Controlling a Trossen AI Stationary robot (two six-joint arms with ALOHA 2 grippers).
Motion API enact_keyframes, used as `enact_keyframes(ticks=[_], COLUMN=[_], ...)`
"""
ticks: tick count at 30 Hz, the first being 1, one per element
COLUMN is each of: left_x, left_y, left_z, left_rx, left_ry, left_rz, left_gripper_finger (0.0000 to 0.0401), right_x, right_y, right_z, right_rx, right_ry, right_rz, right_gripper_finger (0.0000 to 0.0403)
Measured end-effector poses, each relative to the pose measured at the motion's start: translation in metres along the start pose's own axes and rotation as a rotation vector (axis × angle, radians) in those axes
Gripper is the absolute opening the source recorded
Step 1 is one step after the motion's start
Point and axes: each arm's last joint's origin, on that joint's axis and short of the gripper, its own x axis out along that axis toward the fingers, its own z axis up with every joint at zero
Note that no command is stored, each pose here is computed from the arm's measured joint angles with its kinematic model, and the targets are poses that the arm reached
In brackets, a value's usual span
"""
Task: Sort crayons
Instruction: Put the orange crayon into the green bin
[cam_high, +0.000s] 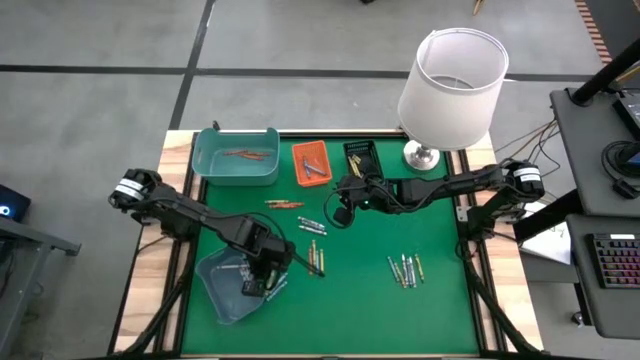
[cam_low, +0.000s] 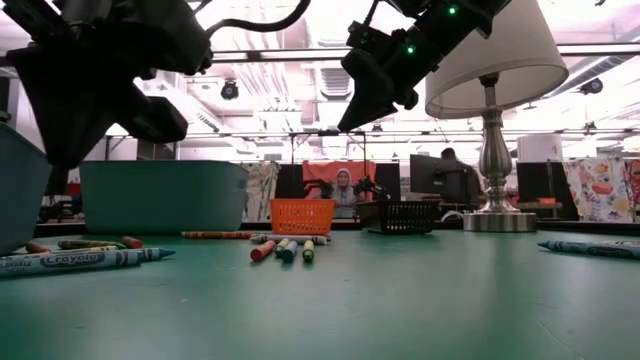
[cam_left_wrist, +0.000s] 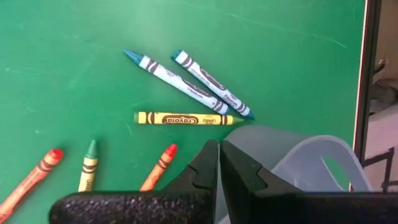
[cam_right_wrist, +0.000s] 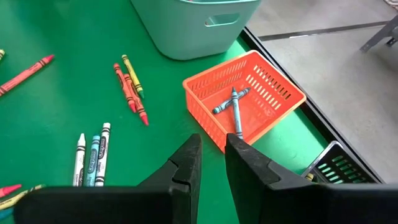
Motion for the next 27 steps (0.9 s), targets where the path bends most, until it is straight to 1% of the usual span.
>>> enact_keyframes(ticks=[6, 11, 17, 22, 25, 27], left_x=[0.004, 0.008, 0.014, 0.019, 0.016, 0.012], left_y=[-0.001, -0.007, -0.02, -0.035, -0.04, -0.04], left_z=[-0.003, -0.007, -0.015, -0.024, -0.028, -0.029], left_rx=[-0.031, -0.075, -0.114, -0.182, -0.178, -0.144], left_ry=[0.013, 0.053, 0.108, 0.169, 0.174, 0.145], left_rz=[-0.029, -0.091, -0.132, -0.149, -0.149, -0.122], left_gripper_finger=[0.0, 0.0, 0.0, 0.0, 0.0, 0.0], right_x=[0.0, 0.0, 0.0, 0.0, 0.0, 0.0], right_y=[0.0, 0.0, 0.0, 0.0, 0.0, 0.0], right_z=[0.0, 0.0, 0.0, 0.0, 0.0, 0.0], right_rx=[0.006, 0.006, 0.006, 0.002, 0.001, 0.0], right_ry=[0.0, 0.0, 0.0, 0.0, 0.0, 0.0], right_rz=[0.0, 0.0, 0.0, 0.0, 0.0, 0.001], right_gripper_finger=[0.0061, 0.0061, 0.0061, 0.0061, 0.0061, 0.0061])
